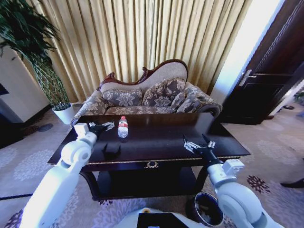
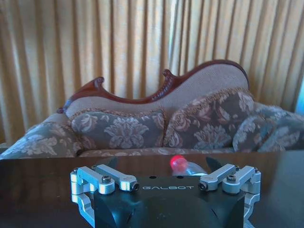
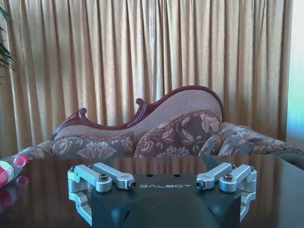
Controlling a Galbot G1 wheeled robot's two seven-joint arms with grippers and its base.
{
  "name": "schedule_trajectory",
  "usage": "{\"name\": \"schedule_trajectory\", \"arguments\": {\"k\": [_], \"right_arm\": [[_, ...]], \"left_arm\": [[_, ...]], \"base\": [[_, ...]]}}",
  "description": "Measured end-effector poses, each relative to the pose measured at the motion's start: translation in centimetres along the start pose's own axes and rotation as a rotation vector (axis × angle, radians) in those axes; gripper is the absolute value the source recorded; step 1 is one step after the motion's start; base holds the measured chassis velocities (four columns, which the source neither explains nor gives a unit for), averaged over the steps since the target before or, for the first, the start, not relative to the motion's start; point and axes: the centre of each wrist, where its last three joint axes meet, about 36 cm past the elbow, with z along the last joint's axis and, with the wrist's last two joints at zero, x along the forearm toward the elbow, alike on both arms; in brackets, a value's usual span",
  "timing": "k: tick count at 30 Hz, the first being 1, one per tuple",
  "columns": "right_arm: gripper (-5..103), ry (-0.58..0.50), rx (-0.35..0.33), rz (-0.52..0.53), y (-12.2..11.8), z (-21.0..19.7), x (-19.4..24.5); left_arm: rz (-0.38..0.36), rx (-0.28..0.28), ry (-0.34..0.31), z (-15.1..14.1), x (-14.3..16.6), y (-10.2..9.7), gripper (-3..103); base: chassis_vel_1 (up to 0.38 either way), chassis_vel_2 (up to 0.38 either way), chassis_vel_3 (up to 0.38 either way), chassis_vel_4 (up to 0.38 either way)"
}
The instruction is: Move to the front of the table and place the trash on the table into the trash bin.
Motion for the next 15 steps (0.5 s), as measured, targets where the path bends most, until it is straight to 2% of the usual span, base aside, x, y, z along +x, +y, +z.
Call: {"name": "schedule_trajectory", "arguments": {"k": [4,9,15], "right_arm": [[100,-0.005,0.002,-0.004,0.1,0.0,-0.1],[100,-0.009,-0.006,-0.006,0.3,0.0,-0.1],[100,-0.015,-0.006,-0.003,0.2,0.0,-0.1]], "left_arm": [[0.016,-0.027,0.018,-0.3,-0.7,-1.0,100],[0.023,-0.053,0.105,-0.6,-1.7,-3.3,100],[0.019,-0.060,0.151,-0.9,-2.6,-4.6,100]], "base": [[0.000,0.000,0.000,0.000],[0.000,0.000,0.000,0.000],[0.000,0.000,0.000,0.000]]}}
